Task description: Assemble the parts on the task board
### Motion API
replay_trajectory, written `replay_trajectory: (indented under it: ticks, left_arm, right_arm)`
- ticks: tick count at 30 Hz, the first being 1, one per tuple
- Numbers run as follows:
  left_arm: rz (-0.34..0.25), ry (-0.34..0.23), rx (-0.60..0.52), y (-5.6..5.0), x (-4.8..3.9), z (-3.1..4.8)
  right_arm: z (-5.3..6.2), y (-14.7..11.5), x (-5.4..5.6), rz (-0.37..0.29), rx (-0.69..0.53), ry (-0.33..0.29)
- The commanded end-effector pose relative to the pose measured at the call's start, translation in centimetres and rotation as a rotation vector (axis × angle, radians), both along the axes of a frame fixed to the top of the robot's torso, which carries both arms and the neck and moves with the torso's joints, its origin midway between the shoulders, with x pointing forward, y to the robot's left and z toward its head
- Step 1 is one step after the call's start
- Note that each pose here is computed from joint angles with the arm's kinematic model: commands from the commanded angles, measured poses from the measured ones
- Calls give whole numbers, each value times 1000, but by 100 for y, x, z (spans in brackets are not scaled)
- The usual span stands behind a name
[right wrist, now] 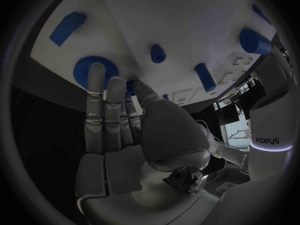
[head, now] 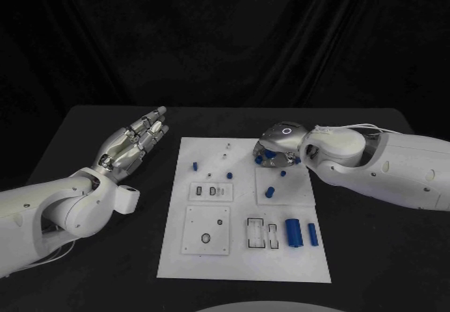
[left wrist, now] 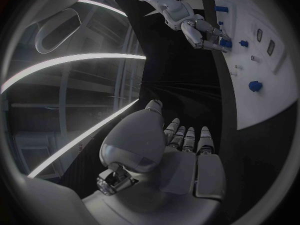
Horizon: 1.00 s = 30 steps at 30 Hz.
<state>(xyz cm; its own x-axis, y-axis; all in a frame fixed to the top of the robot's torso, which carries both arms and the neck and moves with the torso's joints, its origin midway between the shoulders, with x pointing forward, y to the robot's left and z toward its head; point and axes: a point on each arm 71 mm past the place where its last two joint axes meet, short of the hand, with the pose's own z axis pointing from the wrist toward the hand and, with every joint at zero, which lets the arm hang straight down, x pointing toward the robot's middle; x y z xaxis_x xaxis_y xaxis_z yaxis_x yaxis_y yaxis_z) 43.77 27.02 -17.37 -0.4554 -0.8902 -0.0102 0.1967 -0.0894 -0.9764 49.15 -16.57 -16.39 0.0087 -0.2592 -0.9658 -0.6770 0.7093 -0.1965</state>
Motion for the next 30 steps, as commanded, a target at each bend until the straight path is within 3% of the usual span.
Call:
replay_trajectory:
  ticks: [1, 15, 30]
  left_arm:
    - [-16, -186, -113, 9, -37, 158]
    - [-21, -173, -109, 14, -9, 140]
    - [-24, -157, -102, 32, 4, 125]
  right_arm:
    - [-8, 19, -11, 28, 18, -23]
    - [-73, 30, -19, 64, 47, -12]
    - [-31, 8, -43, 73, 128, -23]
